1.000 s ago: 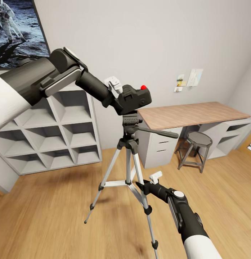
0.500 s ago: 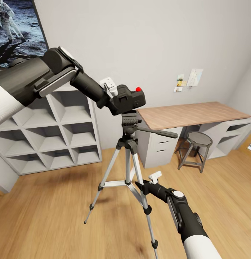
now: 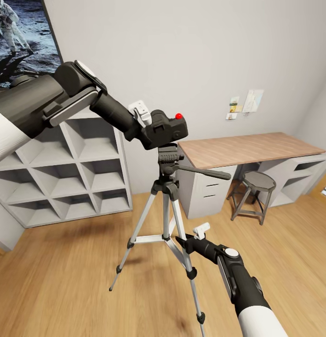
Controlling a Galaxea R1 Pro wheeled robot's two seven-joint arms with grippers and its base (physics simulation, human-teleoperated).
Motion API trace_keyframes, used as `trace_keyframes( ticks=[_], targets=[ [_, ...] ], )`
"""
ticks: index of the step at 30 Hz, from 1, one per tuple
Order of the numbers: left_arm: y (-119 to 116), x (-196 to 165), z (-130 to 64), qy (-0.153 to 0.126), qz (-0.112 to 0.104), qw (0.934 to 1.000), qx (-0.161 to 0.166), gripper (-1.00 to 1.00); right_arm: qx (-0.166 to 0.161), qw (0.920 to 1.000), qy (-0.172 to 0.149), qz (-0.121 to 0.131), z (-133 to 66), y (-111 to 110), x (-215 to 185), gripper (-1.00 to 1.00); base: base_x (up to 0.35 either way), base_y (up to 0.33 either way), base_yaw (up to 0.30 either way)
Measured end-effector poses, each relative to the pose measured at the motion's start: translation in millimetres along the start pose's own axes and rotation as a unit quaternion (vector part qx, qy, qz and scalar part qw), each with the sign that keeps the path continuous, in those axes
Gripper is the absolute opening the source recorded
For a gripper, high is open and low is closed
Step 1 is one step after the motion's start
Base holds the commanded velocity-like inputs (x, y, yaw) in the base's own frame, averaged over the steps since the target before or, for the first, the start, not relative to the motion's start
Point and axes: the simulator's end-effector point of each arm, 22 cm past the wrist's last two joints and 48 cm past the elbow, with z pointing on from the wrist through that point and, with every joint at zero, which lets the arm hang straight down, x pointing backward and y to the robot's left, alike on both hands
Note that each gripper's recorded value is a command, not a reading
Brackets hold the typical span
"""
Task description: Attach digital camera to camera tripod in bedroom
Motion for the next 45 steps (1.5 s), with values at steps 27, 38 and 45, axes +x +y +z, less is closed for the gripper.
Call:
trace_keyframes(
  ticks=[27,38,45],
  targets=[
    [-13.1,-2.4,-2.2,-0.007,-0.009,0.9992,0.038,-1.00,-0.001,1.0000,0.001,0.000,0.0,0.2,0.5,-1.00,0.000,0.000,0.000],
    [-14.7,-4.4,-1.7,-0.008,-0.007,0.9992,0.040,1.00,-0.001,1.0000,0.001,0.000,-0.3,0.1,0.8,-1.00,0.000,0.000,0.000],
    [-14.6,-4.3,-1.6,-0.008,-0.006,0.9992,0.039,1.00,-0.001,1.0000,0.001,0.000,-0.3,0.1,0.8,-1.00,0.000,0.000,0.000]
  ],
)
